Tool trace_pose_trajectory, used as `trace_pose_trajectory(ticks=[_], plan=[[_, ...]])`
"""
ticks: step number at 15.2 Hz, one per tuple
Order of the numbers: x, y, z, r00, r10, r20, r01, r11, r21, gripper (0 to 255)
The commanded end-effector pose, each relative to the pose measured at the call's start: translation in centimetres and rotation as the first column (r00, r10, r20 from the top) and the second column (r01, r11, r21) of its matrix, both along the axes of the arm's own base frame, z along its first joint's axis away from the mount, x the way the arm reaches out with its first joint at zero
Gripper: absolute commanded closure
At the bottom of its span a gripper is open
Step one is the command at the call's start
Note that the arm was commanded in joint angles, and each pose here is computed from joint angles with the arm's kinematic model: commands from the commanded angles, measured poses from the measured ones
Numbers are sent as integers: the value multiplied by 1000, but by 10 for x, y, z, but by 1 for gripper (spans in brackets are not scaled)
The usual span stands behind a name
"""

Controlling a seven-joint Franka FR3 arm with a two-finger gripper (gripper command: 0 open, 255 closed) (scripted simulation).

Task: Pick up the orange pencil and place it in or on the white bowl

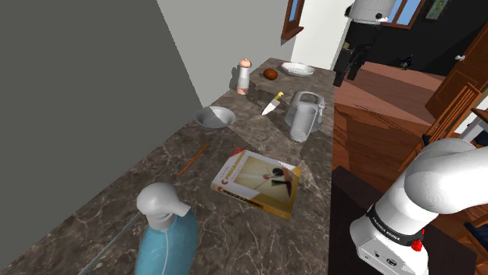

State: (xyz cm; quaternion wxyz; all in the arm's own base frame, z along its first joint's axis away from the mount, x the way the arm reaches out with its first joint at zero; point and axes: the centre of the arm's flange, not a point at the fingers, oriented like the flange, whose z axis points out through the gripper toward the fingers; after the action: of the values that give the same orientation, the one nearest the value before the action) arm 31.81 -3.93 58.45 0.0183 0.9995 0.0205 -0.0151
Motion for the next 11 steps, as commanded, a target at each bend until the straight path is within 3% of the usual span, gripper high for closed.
trace_pose_trajectory(ticks=[1,6,11], plan=[[0,0,0,1000,0,0,0,1000,0,0],[2,65,-22,991,-131,-9,131,991,-22,0],[11,129,-45,966,-260,-16,259,965,-46,0]])
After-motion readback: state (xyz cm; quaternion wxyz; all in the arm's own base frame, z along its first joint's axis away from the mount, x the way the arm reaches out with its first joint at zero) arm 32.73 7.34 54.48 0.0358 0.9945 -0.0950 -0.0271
